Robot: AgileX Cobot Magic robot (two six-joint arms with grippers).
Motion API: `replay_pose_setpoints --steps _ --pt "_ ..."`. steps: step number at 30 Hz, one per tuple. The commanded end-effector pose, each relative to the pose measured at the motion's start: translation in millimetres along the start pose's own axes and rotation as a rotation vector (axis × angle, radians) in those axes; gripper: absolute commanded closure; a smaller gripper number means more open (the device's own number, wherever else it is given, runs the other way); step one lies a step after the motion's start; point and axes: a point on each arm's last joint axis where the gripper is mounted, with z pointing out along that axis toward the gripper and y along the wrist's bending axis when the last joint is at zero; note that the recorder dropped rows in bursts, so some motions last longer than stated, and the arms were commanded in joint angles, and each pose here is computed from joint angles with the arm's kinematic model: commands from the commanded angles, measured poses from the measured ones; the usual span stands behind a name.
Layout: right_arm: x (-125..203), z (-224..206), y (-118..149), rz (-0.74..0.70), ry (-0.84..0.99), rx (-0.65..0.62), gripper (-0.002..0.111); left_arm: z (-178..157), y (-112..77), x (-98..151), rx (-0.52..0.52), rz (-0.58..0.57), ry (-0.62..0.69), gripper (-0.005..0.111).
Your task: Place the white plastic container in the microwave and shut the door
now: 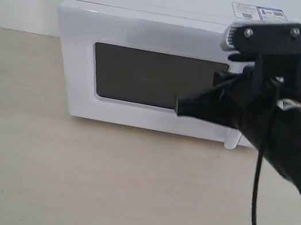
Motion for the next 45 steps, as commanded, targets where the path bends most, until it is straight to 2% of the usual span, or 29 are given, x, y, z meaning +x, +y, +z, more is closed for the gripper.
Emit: replay_pose_setpoints --steps 1,4,8,17,22,32,37,45 --pt "24 -53 -2 0.061 -0.072 -0.041 0.109 -1 2.4 -1 -0.023 0.000 -0.023 0.102" --pt "37 -82 -14 0.088 -0.106 -0.098 0.109 -1 2.4 -1 -0.023 0.000 -0.023 0.102" --pt "26 -96 -24 0.147 -0.180 -0.121 0.109 -1 2.7 -1 -0.026 0.000 -0.026 0.102" --pt "21 -101 -28 0.173 -0.207 -0.123 0.109 -1 2.7 -1 -0.026 0.000 -0.026 0.102" --pt "11 -112 -40 0.226 -0.271 -0.122 0.109 -1 2.7 -1 -0.026 0.000 -0.026 0.102" --pt "11 -134 -76 0.120 -0.207 -0.161 0.109 -1 2.7 -1 -0.026 0.000 -0.026 0.102" --pt "14 -151 -95 0.129 -0.202 -0.076 0.109 -1 2.7 -1 -0.026 0.000 -0.026 0.102" --pt "19 -153 -102 0.148 -0.168 -0.021 0.109 -1 2.7 -1 -0.026 0.000 -0.026 0.102"
